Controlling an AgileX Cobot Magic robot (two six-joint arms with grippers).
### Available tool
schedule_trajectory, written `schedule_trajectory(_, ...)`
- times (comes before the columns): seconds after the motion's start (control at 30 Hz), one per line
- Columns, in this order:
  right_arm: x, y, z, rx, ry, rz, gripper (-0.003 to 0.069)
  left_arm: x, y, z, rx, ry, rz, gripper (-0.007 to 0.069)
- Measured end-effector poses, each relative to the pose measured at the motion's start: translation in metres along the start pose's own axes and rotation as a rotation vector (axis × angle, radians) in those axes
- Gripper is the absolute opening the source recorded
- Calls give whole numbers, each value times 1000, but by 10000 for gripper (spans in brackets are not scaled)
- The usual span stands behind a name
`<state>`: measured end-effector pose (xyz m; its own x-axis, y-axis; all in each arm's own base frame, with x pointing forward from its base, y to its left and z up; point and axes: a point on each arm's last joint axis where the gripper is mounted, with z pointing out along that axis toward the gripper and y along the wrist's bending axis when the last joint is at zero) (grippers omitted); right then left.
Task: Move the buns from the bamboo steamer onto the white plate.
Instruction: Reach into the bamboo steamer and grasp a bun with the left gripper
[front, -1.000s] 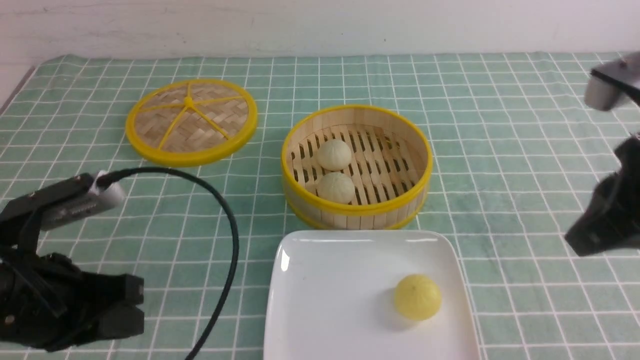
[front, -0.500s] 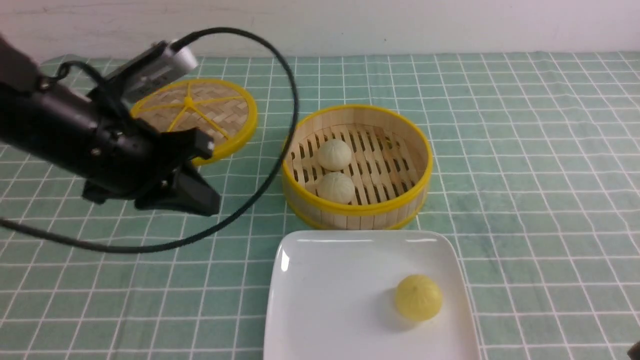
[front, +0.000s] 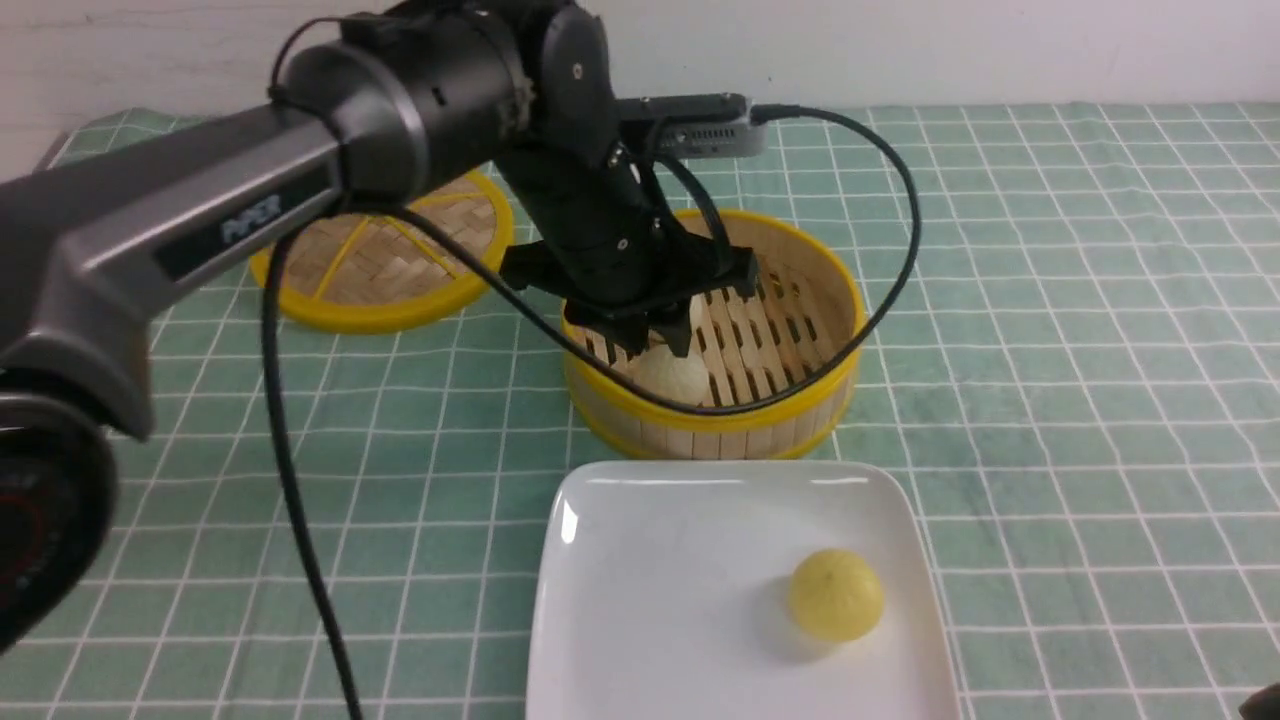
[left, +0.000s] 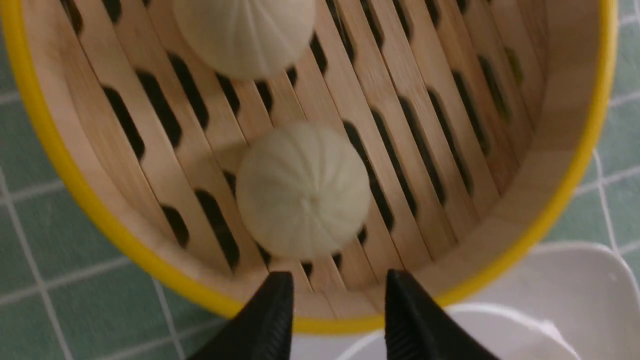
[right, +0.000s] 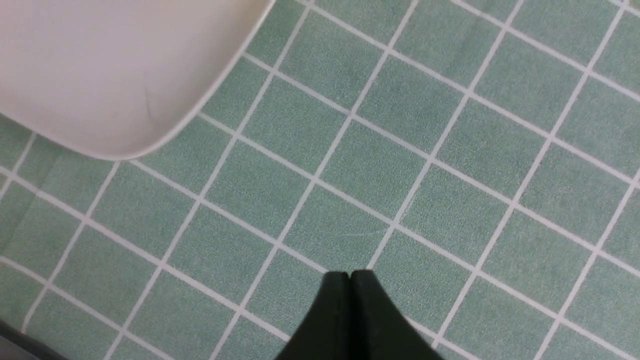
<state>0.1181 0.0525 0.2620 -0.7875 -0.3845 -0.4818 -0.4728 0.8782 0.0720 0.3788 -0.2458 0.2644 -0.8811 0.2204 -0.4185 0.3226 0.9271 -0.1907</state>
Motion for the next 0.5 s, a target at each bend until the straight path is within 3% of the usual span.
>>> schedule_trajectory(0.13, 0, 0, 0, -5, -2, 4, -3, -11, 1, 17, -36, -41, 21, 373)
schedule_trajectory(0.33, 0, 1, 0, -7, -2, 5, 1, -8, 6, 47, -65, -13, 33, 383)
schedule_trajectory(0.43, 0, 1, 0, -8, -3, 6, 1, -6, 8, 59, -67, -8, 3, 347)
schedule_trajectory(0.5, 0, 1, 0, -10, -3, 8, 3, -7, 8, 64, -63, -20, -13, 268)
